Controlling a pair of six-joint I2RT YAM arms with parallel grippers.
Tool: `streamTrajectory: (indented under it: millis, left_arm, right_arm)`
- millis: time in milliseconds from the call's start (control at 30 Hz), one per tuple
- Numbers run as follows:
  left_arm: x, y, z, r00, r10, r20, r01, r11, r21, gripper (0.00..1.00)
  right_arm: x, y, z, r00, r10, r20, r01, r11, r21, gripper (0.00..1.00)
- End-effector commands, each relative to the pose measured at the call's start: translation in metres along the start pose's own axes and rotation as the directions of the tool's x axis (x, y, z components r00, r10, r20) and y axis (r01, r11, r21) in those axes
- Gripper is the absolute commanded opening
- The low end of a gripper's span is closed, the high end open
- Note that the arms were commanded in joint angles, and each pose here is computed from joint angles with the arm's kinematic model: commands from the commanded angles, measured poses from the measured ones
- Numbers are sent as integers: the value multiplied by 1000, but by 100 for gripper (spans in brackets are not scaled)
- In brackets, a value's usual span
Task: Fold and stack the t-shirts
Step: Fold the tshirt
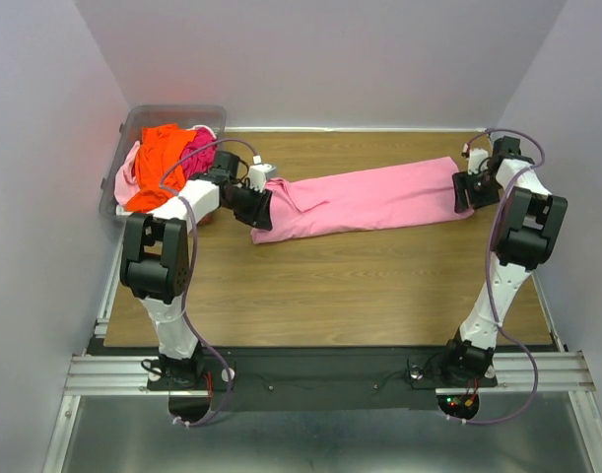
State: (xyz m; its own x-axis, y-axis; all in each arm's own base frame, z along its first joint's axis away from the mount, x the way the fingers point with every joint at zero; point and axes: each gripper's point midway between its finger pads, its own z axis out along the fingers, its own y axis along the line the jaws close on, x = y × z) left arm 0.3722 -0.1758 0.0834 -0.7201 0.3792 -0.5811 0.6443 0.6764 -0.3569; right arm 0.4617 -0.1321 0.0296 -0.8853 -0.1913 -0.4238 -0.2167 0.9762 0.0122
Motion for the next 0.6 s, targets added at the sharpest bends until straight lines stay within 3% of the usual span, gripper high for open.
streamTrajectory:
  millis: [0, 33, 67, 167, 233, 400, 567]
  left_arm:
    - [18, 3, 13, 998, -54, -29, 55, 998, 9, 39]
    - [26, 5, 16, 997, -62, -52, 62, 998, 2, 32]
    - [37, 8, 16, 994, -63, -85, 62, 998, -15, 17]
    - [53, 10, 13, 989, -56, -138, 51, 998, -38, 0]
    - [67, 8, 6, 982, -33, -184, 25, 999, -43, 0]
    - [97, 3, -14, 959, 11, -282, -30, 997, -65, 0]
    - [105, -6, -33, 953, 50, -299, -74, 995, -69, 0]
  right_arm:
    - [11, 4, 11, 997, 58, -41, -60, 998, -36, 68]
    - [14, 5, 13, 997, 57, -51, -59, 998, -36, 61]
    - [21, 5, 15, 996, 54, -71, -56, 998, -29, 56]
    - [33, 4, 10, 995, 28, -100, -29, 1000, -11, 37]
    - [40, 3, 4, 993, -2, -117, 3, 1000, 6, 26]
    - [70, 15, -21, 982, -80, -170, 82, 997, 5, 25]
    - [104, 27, -38, 957, -171, -233, 172, 985, -18, 29]
